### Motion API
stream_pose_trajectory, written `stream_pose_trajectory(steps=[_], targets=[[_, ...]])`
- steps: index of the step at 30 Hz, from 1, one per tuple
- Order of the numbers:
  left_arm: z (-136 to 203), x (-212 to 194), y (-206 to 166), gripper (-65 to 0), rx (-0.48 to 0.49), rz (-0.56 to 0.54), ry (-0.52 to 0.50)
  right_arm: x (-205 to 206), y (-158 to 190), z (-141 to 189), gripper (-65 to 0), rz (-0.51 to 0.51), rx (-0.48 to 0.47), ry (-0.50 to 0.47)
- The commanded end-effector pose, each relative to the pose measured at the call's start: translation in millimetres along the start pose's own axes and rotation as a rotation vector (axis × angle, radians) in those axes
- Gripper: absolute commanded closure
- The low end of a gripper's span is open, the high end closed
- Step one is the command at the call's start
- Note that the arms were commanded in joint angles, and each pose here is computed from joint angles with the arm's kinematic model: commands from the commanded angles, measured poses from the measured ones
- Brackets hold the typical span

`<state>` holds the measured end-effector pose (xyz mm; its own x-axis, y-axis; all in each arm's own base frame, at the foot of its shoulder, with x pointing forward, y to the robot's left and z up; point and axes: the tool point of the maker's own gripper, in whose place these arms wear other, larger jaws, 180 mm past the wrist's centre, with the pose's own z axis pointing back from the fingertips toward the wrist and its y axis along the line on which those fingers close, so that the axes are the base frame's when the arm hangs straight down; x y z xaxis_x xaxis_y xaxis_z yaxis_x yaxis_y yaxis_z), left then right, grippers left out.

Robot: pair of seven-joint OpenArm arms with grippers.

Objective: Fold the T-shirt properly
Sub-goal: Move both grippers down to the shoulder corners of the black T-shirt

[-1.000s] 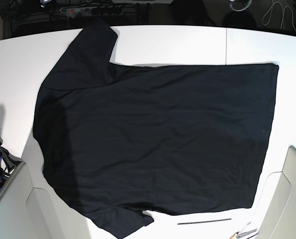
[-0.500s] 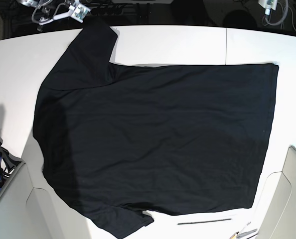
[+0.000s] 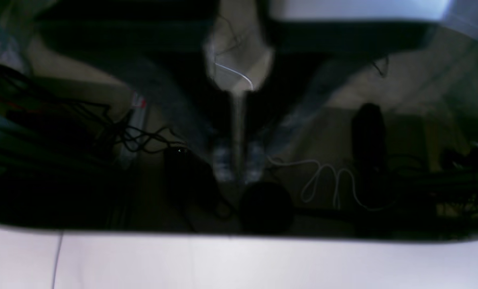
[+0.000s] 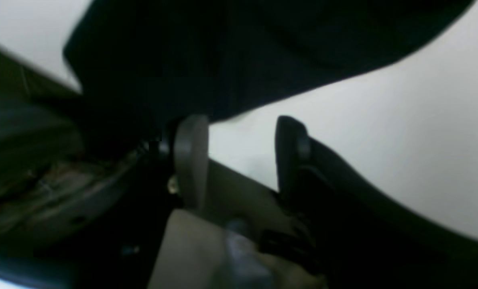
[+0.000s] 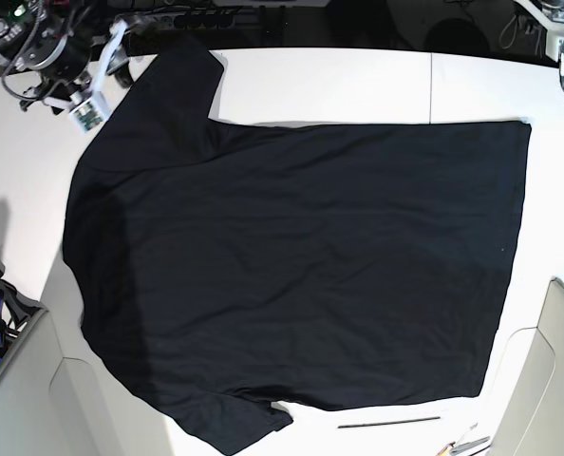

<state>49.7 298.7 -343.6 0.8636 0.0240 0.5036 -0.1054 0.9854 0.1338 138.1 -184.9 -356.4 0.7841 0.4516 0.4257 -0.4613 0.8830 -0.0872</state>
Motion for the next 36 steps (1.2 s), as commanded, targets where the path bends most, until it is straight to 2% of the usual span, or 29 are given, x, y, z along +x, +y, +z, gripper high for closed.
stream_pose_trajectory(steps=[1,4,7,13,18,22,26,33,36], targets=[[2.1,9.5,0.2,-18.5,-0.008,-0.031,-0.026,3.8,-11.2,3.4,-27.2,-0.019,-0.028,-0.021],[-1.7,24.0,-2.3,-29.6,-0.036,-0.077,-0.058,-6.6,-37.7,0.8,-27.2,-0.132,-0.066,-0.015],[-5.2,40.0,-0.6,-30.6,-0.036,-0.101,-0.096,-28.8,-59.2,-5.1,-27.2,-0.243,-0.072,0.01],[-10.4,73.2,-7.0,-30.9,-0.079,-0.069,-0.189,-52.1,-70.8,-20.0,-27.2,-0.397,0.029,0.005],[-14.2,90.3,-9.2,-34.6,-0.09,-0.071,-0.244,-47.9,-66.4,-31.3,-27.2,-0.444,0.089,-0.028],[-25.8,102.1,0.0,-34.6,-0.085,-0.016,-0.297,-45.3,-66.4,-41.9,-27.2,-0.493,0.104,-0.045],[-46.9,106.6,17.4,-34.6,-0.084,0.065,-0.296,-48.6,-70.2,-50.5,-27.2,-0.533,0.106,-0.04],[-80.1,115.4,51.0,-34.6,-0.074,0.166,-0.288,-47.9,-73.1,-52.4,-27.2,-0.539,0.101,-0.044],[-89.6,111.3,52.6,-34.6,-0.119,0.218,-0.274,-49.4,-74.9,-52.7,-27.2,-0.531,0.089,-0.04]])
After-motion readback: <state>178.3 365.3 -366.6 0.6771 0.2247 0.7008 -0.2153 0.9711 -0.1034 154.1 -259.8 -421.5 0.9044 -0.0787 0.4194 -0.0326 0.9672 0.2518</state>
